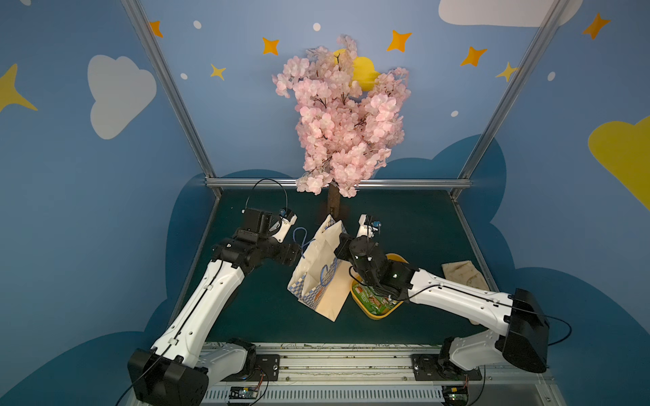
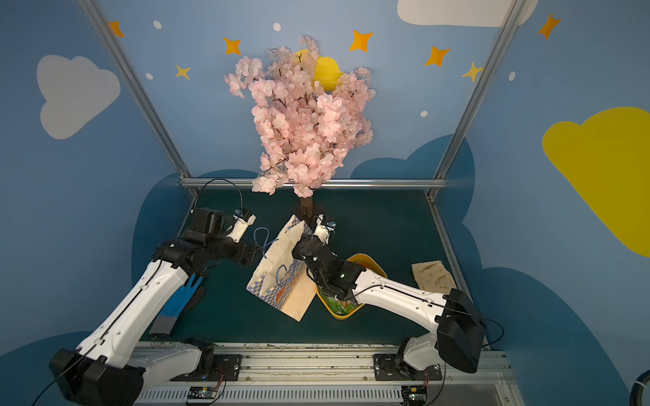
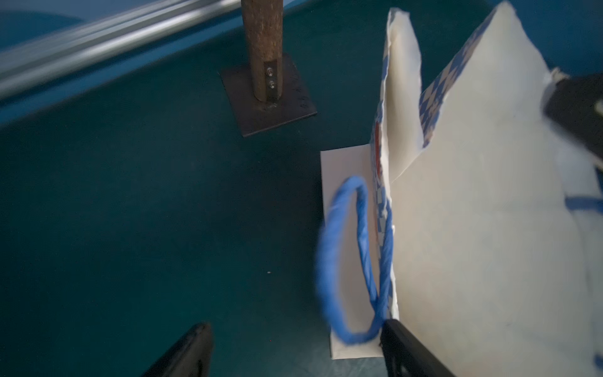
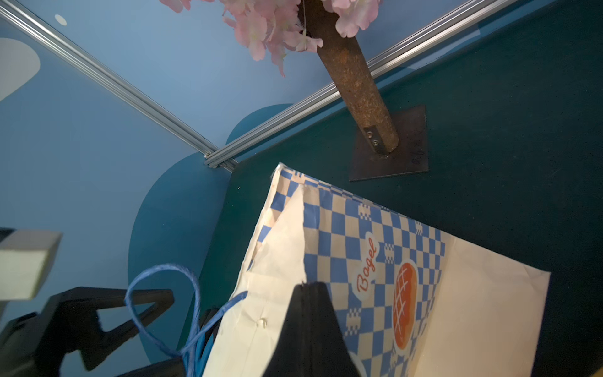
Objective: Place the condiment packets inside the bag
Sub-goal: Open the paper bag at the center of the board.
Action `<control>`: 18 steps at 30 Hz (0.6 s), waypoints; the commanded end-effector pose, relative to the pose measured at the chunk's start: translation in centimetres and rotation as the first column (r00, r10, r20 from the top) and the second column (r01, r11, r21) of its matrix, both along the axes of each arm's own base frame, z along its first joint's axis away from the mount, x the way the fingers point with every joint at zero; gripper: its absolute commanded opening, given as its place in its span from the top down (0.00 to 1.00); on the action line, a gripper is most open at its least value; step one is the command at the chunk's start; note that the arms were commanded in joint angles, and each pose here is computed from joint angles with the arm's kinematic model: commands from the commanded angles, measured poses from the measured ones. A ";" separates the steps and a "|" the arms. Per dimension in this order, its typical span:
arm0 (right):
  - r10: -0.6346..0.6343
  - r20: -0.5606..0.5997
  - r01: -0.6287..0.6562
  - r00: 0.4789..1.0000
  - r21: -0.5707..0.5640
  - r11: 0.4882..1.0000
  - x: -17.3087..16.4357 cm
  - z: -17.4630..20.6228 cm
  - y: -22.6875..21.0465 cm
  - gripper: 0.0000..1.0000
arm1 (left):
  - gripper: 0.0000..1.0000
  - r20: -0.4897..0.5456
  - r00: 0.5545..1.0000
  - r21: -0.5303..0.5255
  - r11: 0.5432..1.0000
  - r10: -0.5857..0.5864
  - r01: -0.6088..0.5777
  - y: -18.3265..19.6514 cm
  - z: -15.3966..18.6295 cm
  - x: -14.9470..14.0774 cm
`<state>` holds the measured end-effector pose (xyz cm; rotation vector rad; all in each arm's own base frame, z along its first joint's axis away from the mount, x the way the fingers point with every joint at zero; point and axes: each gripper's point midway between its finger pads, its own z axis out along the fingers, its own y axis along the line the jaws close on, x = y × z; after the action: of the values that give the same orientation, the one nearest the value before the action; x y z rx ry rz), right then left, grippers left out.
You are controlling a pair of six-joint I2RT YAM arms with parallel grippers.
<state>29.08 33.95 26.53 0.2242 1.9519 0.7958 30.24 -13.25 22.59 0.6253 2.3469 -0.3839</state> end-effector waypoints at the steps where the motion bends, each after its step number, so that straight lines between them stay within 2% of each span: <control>1: 0.023 0.013 -0.023 1.000 0.054 0.998 -0.1 1.1 0.4 1.00 | 0.08 -0.074 0.994 -0.115 0.991 -0.084 0.075 -2.4 -0.3 -0.9; 5: -0.003 0.012 0.002 1.000 0.047 0.999 0.2 0.8 -0.1 1.00 | 0.03 0.018 0.998 -0.095 0.993 -0.067 0.068 -1.9 2.4 -0.5; 8: -0.049 0.001 0.049 0.999 0.043 0.998 0.7 0.5 -1.0 1.00 | 0.00 0.090 0.993 -0.092 0.993 -0.070 0.078 -1.5 4.1 -1.4; 12: -0.071 -0.005 0.072 0.997 0.054 0.996 1.1 0.4 -1.2 1.00 | 0.00 0.030 0.994 -0.128 0.986 -0.106 0.109 -2.0 3.4 -3.1; 18: -0.070 -0.024 0.072 0.997 0.069 0.995 1.3 0.2 -0.7 1.00 | 0.00 0.002 0.976 -0.207 0.955 -0.216 0.211 -3.7 3.0 -5.0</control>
<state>30.00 33.25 26.42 0.3098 1.9415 0.8105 26.90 -15.73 26.05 0.7134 2.2252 -0.6069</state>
